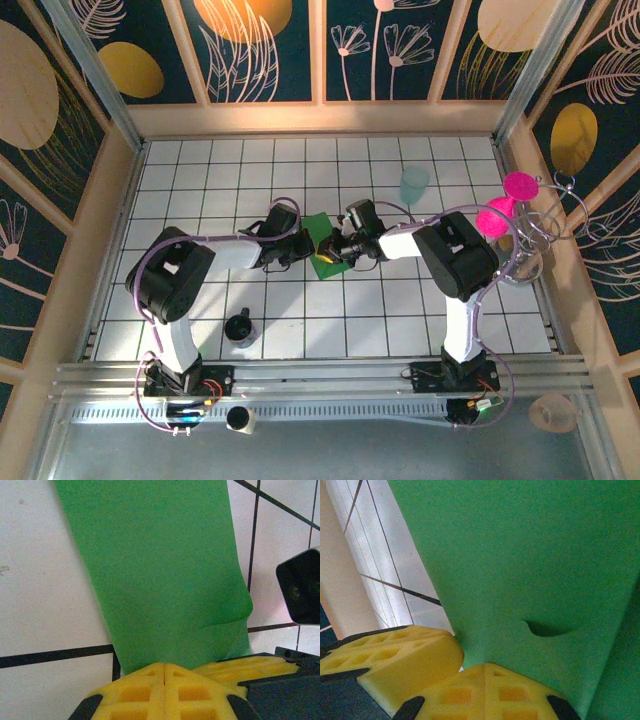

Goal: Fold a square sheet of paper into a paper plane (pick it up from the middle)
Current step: Fold the triangle a second time at the center of the table.

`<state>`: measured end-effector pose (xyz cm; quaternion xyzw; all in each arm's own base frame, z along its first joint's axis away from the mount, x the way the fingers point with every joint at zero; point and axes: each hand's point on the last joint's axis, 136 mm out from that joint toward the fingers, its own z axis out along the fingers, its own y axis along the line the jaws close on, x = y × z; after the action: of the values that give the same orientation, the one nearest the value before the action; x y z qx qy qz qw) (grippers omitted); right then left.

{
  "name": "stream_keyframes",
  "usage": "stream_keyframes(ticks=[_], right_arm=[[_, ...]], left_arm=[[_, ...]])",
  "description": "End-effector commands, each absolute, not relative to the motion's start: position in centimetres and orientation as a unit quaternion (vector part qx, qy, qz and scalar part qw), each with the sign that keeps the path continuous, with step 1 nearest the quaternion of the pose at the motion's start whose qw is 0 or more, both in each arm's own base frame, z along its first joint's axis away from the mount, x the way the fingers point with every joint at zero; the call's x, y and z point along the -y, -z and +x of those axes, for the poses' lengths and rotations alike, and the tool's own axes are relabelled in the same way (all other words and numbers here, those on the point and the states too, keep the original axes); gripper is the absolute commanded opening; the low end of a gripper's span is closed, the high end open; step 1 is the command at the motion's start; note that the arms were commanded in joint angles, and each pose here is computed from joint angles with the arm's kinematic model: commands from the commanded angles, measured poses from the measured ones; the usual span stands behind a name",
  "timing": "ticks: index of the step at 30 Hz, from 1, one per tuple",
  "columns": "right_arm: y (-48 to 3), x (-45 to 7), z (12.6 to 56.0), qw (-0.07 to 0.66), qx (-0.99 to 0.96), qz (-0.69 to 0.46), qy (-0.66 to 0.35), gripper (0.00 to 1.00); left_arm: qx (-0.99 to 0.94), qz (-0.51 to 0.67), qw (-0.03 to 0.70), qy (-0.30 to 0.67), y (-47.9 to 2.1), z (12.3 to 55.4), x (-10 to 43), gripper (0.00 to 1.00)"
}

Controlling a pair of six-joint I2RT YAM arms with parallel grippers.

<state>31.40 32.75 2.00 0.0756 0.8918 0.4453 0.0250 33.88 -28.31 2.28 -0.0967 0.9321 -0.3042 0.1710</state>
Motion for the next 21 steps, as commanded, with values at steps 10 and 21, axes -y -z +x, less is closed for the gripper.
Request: stream_keyframes(ticks=[10, 21], right_arm=[[-4.2, -32.2, 31.9, 0.041, -0.882, 0.077, -0.464, 0.0], [-3.1, -31.0, 33.2, 0.056, -0.895, 0.059, -0.438, 0.01]], left_arm=[[-0.956, -0.096, 0.153, 0.23, 0.5, 33.0, 26.3, 0.0], [-0.958, -0.093, 0.154, 0.223, 0.7, 33.0, 26.0, 0.0]])
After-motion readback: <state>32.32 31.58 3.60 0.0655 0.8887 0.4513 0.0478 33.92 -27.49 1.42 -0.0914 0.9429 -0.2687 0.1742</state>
